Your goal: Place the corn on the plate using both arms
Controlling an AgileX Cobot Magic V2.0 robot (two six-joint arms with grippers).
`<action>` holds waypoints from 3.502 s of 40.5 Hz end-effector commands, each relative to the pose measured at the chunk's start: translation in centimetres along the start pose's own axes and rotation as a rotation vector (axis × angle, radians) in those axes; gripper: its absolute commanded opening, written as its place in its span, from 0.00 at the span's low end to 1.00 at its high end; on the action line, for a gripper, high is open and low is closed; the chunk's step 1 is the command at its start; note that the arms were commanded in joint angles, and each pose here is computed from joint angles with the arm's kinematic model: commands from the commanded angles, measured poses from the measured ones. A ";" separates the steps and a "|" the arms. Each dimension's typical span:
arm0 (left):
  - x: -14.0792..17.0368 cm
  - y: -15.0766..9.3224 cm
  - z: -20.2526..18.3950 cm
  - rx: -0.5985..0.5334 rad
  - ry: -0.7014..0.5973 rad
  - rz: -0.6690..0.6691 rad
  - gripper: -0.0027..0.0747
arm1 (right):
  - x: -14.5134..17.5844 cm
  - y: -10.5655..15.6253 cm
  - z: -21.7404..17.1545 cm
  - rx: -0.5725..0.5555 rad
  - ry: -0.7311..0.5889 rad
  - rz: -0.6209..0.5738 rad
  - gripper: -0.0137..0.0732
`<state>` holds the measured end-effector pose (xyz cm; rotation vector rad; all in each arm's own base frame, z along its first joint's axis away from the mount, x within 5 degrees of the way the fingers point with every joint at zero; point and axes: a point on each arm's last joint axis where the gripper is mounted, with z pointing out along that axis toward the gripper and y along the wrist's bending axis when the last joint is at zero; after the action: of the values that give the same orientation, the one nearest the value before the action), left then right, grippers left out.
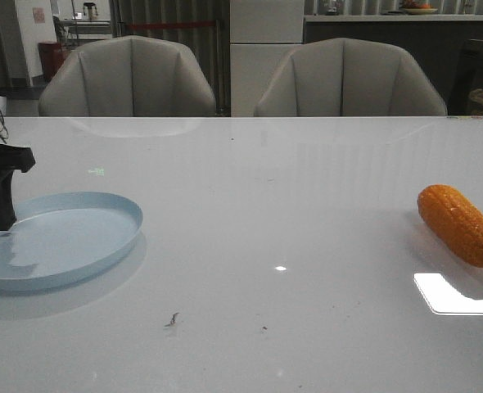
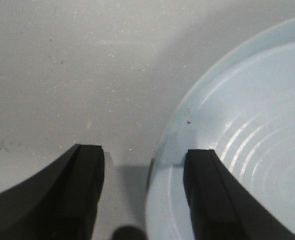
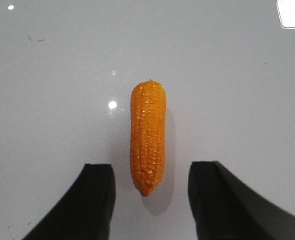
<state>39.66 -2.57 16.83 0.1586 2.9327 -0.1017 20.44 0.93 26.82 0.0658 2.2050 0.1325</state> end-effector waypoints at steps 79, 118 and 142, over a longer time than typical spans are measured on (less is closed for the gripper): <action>-2.5 -19.5 -2.1 0.464 -0.064 0.109 0.16 | -1.5 0.1 -0.6 0.000 -0.077 0.007 0.68; -6.2 -19.8 -10.0 0.396 -0.334 0.354 0.64 | -1.5 0.1 -0.6 -0.001 -0.072 0.007 0.68; -3.2 -10.0 -26.7 0.027 -0.892 0.356 0.63 | -1.5 0.1 -0.6 -0.001 -0.071 0.007 0.68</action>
<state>38.92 -12.72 39.27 0.5765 2.1995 -0.1391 20.26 0.97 26.59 0.0628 2.2368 0.1370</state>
